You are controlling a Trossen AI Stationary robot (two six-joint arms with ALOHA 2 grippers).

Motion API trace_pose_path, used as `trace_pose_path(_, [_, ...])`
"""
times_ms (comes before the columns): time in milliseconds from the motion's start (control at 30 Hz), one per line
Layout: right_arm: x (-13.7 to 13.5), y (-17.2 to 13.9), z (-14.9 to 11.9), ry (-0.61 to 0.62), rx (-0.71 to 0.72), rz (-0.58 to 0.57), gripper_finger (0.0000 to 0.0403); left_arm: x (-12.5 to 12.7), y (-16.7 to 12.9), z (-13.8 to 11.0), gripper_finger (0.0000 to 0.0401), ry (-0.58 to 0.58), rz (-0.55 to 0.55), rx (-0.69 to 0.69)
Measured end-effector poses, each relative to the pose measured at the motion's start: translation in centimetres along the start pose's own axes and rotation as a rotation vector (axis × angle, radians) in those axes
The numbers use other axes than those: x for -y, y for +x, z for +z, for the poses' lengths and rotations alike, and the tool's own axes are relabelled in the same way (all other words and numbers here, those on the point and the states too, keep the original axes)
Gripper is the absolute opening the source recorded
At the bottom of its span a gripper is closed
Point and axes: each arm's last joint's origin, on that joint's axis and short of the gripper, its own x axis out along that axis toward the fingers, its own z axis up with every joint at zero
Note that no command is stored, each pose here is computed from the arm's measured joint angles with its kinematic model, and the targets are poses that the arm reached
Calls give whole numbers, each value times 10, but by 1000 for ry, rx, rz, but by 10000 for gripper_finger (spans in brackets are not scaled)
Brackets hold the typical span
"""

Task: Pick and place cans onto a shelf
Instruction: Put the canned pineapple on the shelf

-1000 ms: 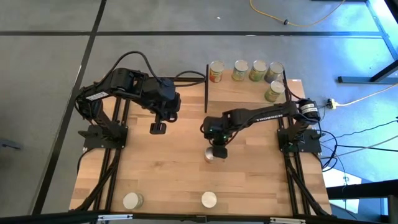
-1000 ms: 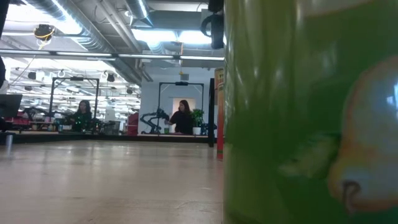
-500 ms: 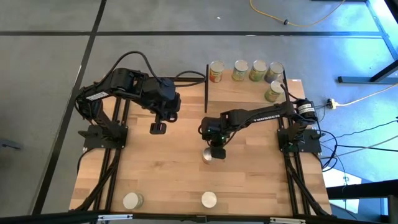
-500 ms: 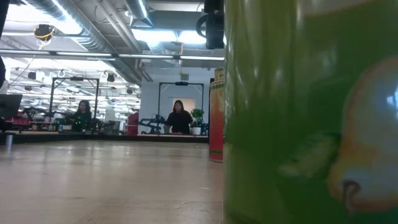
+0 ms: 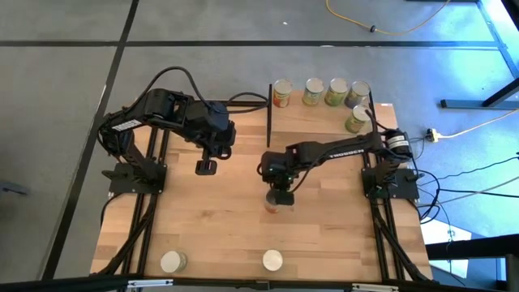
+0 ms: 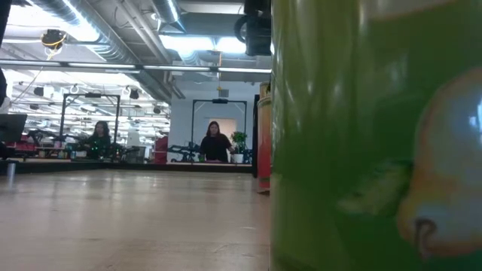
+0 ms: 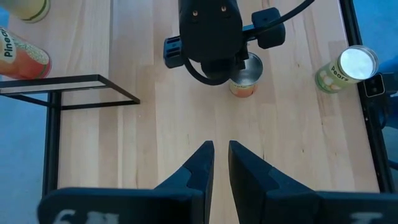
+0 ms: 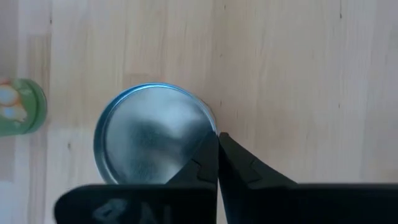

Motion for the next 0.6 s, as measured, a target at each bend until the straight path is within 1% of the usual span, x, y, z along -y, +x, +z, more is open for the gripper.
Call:
trace_pose_path(167, [-2, -11, 5, -30, -43, -10, 2, 0, 0, 0, 41, 0, 0, 0])
trace_pose_path(300, [-3, -19, 6, -65, -73, -41, 1, 0, 0, 0, 41, 0, 0, 0])
trace_pose_path(600, [-3, -21, 0, -117, -137, -30, 0, 0, 0, 0, 41, 0, 0, 0])
